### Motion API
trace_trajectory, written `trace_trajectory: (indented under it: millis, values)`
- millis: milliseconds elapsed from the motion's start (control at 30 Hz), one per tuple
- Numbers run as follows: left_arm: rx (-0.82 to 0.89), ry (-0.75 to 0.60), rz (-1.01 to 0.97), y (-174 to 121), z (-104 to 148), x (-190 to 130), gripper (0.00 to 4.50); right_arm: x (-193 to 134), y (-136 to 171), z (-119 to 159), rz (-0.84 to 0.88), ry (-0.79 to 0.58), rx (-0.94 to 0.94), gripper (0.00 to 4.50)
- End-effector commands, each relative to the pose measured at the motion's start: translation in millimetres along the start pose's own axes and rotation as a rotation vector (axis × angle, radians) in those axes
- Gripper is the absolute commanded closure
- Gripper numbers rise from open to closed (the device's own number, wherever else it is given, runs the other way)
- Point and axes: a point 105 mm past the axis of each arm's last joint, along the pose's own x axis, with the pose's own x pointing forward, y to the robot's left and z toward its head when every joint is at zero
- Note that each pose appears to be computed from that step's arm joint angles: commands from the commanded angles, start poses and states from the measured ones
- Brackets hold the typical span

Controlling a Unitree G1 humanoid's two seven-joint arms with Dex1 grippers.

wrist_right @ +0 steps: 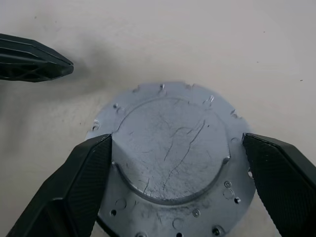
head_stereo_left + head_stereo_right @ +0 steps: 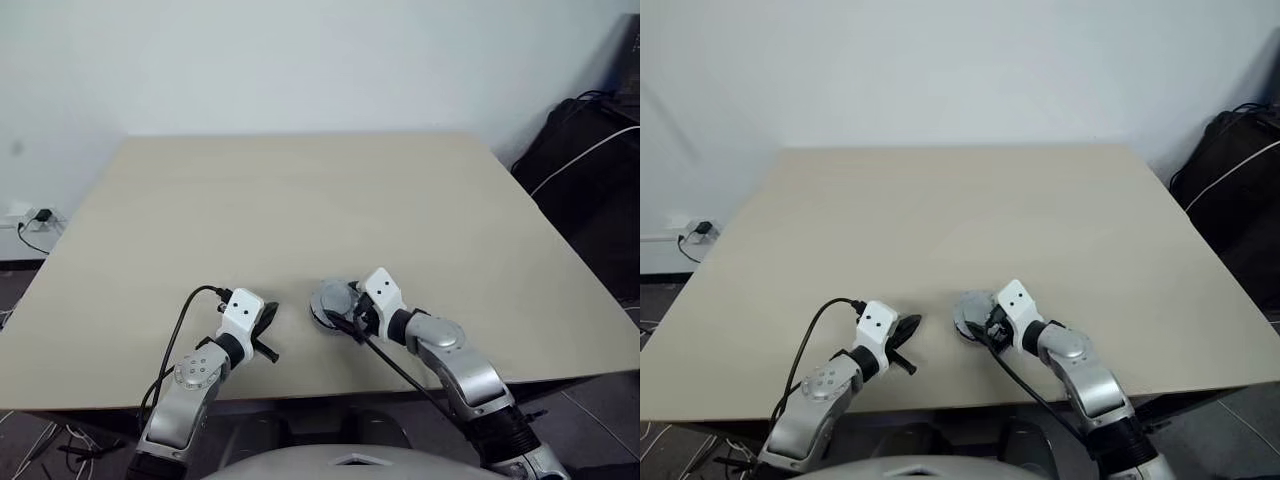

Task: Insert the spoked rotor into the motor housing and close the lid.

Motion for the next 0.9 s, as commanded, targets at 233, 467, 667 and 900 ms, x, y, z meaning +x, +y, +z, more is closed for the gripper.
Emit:
trace_trajectory:
  millis: [233, 467, 667, 900]
  values:
    - [0.013, -0.035, 0.02, 4.9, 8.2, -1.4, 4.5, 7.1, 1.9, 6.8, 0.024, -0.019, -0.01, 0.42]
    - [0.014, -0.034, 0.017, 4.2, 8.3, -1.6, 4.5, 5.0, -0.4, 8.5, 0.006, -0.024, -0.008, 1.29]
    - [0.016, -0.037, 0.008, 2.9, 9.9, 0.2, 4.5, 5.0, 0.2, 5.0, 0.013, 0.012, -0.027, 1.29]
    - [0.022, -0.048, 0.004, 2.8, 12.8, 1.2, 4.5, 1.1, 2.9, -0.5, 0.066, 0.05, -0.021, 1.29]
